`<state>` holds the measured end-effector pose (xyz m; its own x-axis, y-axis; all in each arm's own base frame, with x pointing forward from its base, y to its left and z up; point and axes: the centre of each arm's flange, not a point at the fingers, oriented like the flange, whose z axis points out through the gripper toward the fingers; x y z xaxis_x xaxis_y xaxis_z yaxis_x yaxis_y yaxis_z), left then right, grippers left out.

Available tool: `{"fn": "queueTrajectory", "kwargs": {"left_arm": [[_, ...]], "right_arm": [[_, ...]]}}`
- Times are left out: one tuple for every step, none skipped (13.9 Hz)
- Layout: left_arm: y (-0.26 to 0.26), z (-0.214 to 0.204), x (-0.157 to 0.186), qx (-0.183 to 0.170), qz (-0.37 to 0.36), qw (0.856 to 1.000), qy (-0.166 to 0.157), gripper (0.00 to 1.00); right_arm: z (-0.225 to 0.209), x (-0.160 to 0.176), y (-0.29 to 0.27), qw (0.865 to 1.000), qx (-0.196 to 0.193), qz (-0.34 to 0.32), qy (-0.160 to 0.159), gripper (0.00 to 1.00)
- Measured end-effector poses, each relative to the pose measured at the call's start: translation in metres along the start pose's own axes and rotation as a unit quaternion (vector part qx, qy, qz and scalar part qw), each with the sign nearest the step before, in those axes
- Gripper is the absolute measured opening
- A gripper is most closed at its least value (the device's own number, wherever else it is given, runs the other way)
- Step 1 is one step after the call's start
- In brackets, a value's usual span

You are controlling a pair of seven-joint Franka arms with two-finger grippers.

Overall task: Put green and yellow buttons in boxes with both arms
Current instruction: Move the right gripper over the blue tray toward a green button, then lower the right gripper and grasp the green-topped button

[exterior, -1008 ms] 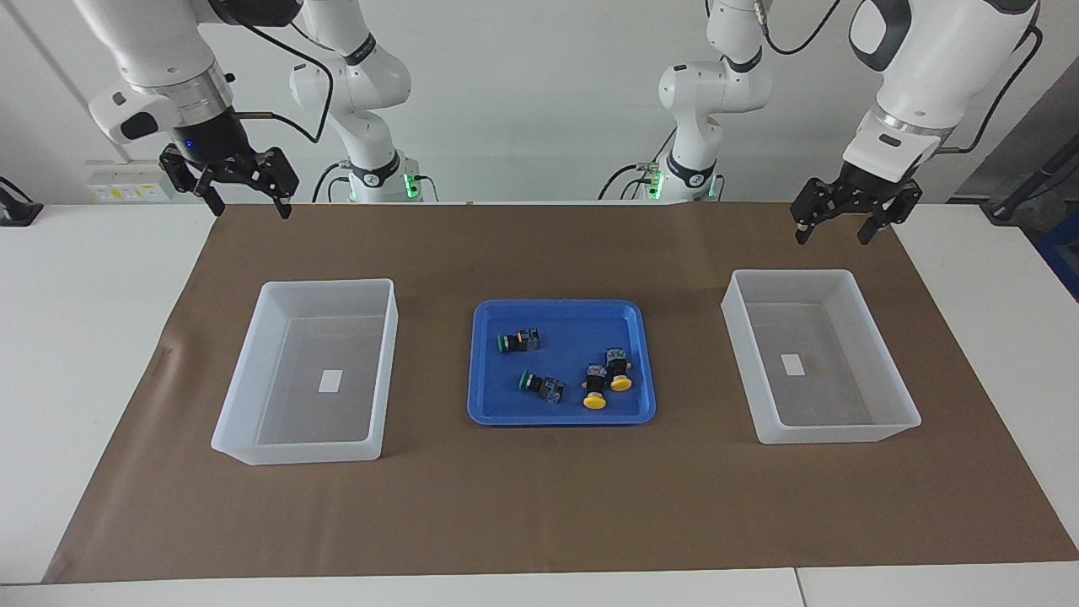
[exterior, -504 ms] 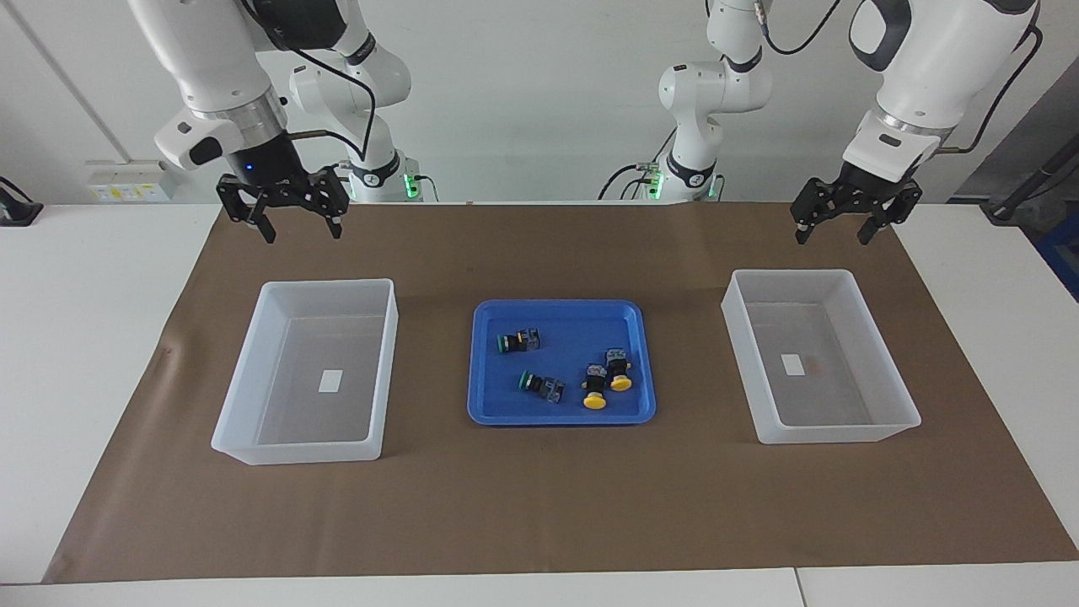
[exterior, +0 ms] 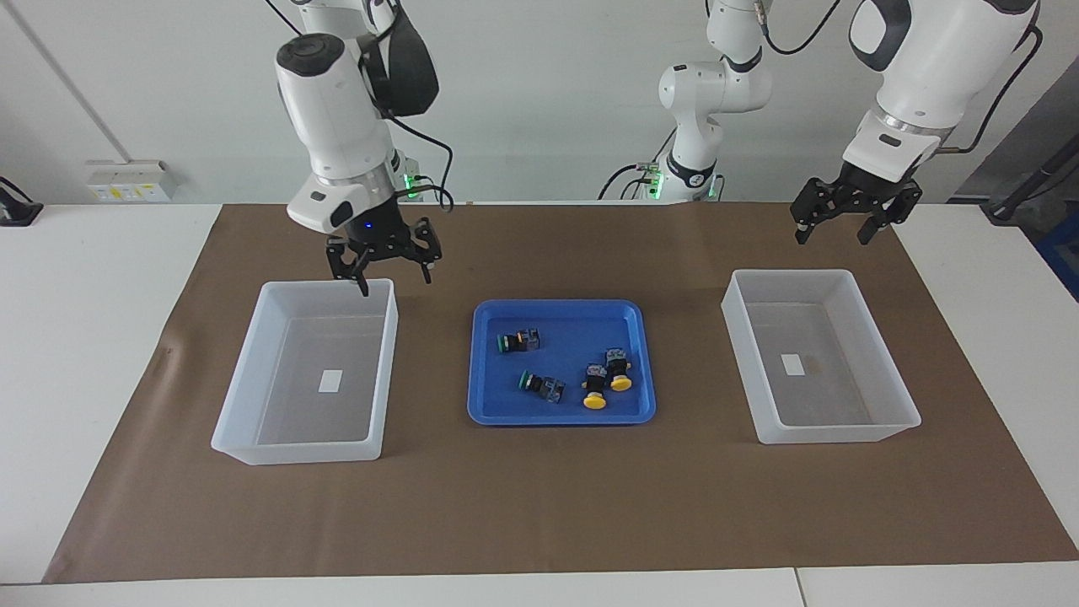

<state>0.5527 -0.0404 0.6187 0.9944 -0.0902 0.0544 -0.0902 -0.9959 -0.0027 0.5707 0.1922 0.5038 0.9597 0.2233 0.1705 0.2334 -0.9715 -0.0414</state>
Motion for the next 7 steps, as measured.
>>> {"fn": "queueTrajectory", "kwargs": {"left_arm": [[0.0,0.0,0.0,0.0,0.0,1.0,0.0,1.0],[0.0,0.0,0.0,0.0,0.0,1.0,0.0,1.0],[0.0,0.0,0.0,0.0,0.0,1.0,0.0,1.0],[0.0,0.0,0.0,0.0,0.0,1.0,0.0,1.0],[0.0,0.0,0.0,0.0,0.0,1.0,0.0,1.0],[0.0,0.0,0.0,0.0,0.0,1.0,0.0,1.0],[0.0,0.0,0.0,0.0,0.0,1.0,0.0,1.0]], "right_arm": [[0.021,0.005,-0.02,1.0,0.0,-0.015,0.003,1.0],[0.041,0.008,-0.04,0.999,0.001,-0.031,0.007,1.0],[0.058,0.01,-0.059,0.999,0.002,-0.046,0.012,1.0],[0.074,0.01,-0.079,0.998,0.003,-0.066,0.017,1.0],[0.085,0.01,-0.094,0.996,0.004,-0.089,0.021,1.0],[0.094,0.01,-0.104,0.993,0.005,-0.112,0.026,1.0],[0.103,0.01,-0.112,0.99,0.005,-0.136,0.031,1.0]]}}
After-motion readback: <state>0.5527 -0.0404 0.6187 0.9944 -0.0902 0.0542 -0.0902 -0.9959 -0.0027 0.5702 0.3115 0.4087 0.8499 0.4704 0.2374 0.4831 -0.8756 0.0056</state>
